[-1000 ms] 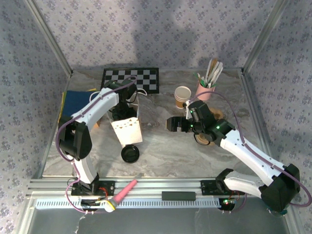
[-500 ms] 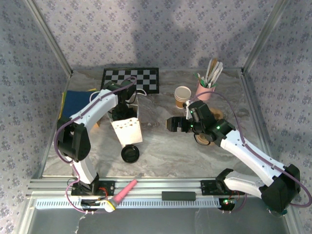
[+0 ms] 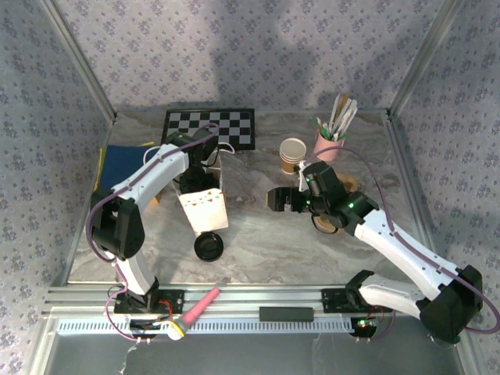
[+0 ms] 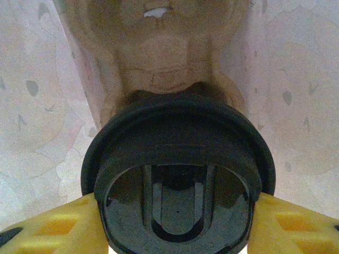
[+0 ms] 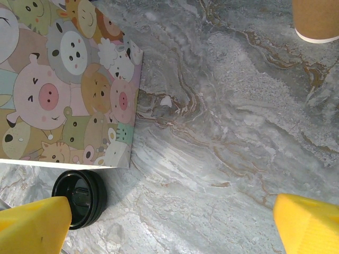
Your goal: Pack the takeout coffee
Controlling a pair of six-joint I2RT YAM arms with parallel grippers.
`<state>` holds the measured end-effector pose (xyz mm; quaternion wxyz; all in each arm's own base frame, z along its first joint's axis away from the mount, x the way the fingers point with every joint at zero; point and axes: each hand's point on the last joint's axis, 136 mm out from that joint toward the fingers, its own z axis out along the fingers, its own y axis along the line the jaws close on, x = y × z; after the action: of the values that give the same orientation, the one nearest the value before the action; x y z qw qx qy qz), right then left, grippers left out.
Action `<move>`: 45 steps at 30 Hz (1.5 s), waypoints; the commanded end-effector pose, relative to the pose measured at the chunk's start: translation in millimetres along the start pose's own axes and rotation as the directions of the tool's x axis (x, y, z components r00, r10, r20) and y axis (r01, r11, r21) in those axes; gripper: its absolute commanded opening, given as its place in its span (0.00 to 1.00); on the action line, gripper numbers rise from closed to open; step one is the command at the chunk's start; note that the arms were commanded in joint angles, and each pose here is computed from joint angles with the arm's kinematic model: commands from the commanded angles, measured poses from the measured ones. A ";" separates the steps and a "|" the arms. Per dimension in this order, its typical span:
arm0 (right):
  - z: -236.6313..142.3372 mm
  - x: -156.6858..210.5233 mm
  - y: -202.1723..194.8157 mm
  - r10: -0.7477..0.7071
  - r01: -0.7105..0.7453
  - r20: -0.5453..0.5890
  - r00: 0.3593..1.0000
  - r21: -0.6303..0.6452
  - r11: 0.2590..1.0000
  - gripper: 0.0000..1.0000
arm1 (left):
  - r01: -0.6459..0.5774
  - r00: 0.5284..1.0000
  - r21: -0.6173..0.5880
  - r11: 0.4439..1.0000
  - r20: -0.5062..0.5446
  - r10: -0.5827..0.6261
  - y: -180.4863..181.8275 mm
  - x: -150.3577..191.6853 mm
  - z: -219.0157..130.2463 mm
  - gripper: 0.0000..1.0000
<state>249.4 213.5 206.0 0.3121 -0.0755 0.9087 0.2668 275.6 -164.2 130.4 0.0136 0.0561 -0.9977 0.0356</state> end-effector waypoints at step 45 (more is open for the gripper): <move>-1.1 2.2 -1.4 0.013 -0.013 -0.001 1.000 0.018 1.000 1.00 | -0.002 0.999 -0.120 0.993 -0.042 -0.003 26.4 9.3 9.6 0.50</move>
<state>247.6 213.0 205.2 0.3125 -0.0732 0.9089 0.2662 272.9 -162.7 131.4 0.0077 0.0559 -0.9976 0.0391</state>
